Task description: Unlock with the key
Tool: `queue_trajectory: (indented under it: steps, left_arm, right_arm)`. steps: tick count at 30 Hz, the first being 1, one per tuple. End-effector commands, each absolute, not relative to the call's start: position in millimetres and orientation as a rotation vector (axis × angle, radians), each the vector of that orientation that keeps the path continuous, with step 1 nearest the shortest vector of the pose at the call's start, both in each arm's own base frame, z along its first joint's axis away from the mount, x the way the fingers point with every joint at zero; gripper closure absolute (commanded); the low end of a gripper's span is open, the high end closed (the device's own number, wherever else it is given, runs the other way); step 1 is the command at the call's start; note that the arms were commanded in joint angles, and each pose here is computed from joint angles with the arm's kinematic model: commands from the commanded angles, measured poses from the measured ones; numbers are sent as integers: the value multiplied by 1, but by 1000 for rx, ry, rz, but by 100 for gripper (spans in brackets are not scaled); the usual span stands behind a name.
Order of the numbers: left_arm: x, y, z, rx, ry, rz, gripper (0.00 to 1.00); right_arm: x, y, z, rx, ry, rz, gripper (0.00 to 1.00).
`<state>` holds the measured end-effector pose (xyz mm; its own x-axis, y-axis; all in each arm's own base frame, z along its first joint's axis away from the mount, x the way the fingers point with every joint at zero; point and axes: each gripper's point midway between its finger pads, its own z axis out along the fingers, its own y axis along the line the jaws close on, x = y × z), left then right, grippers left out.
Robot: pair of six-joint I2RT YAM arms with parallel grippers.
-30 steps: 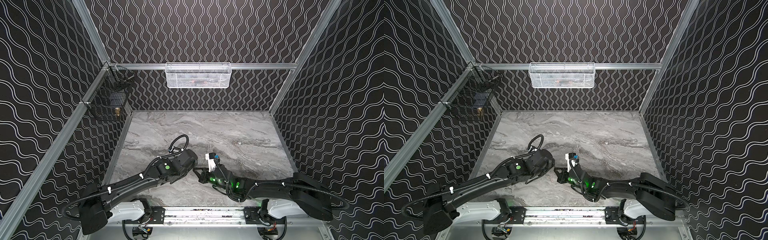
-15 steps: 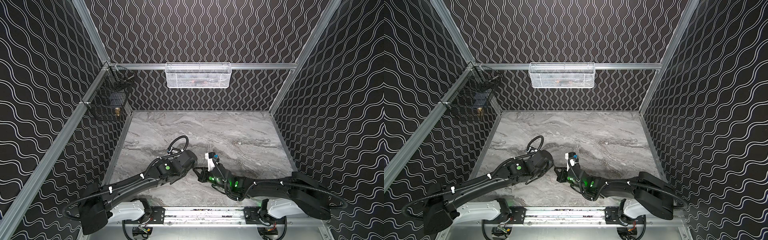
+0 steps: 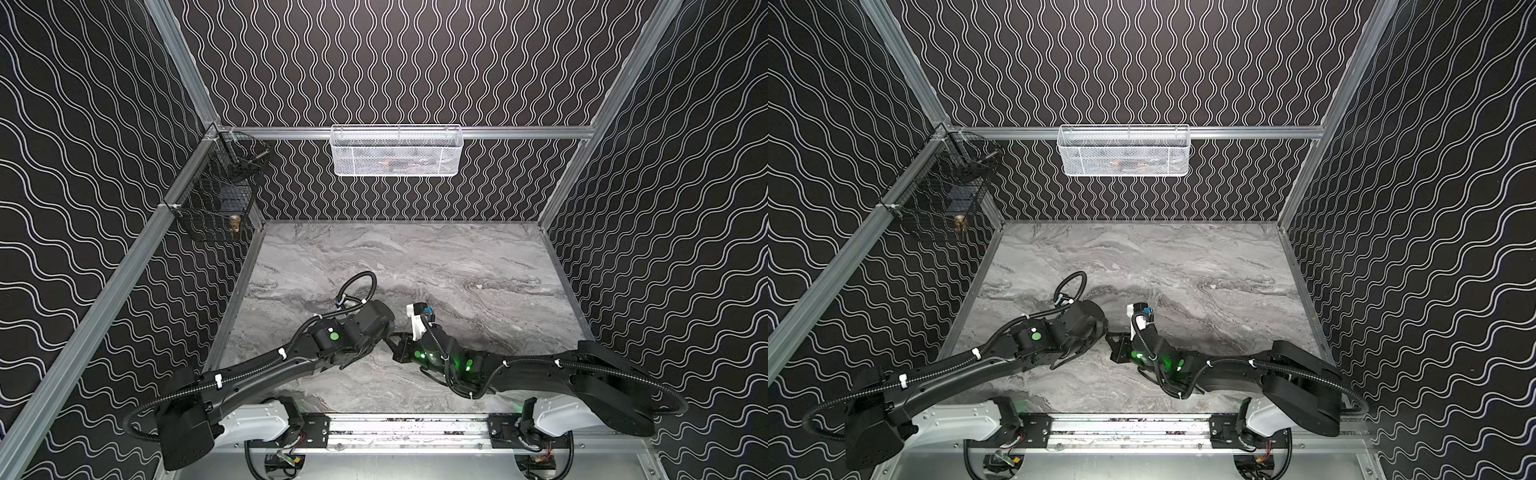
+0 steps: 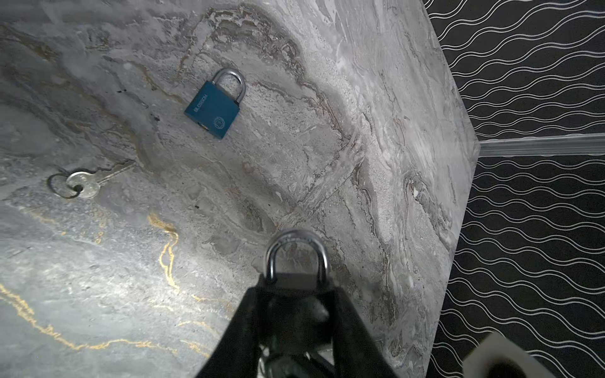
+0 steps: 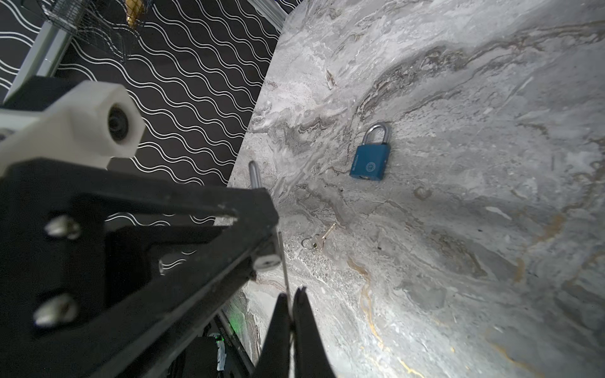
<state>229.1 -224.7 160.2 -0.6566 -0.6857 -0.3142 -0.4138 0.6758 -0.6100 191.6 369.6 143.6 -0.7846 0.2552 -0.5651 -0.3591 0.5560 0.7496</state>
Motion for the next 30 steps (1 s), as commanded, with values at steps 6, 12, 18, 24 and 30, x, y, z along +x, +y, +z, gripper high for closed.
queue_trajectory:
  steps: [6,12,18,24,30]
  left_arm:
    - [237,-214,172,-853,2284,-674,95]
    - [236,-211,173,-850,2287,-667,96]
    - [235,-212,172,-852,2293,-678,96]
    - [234,-212,171,-860,2298,-673,96]
    - [236,-220,172,-840,2308,-700,96]
  right_arm:
    - [178,375,158,-160,2106,1338,100]
    - [184,377,165,-156,2090,1307,100]
    - [191,374,160,-129,2118,1238,100]
    - [194,370,164,-119,2090,1232,100]
    - [196,376,160,-128,2109,1215,100]
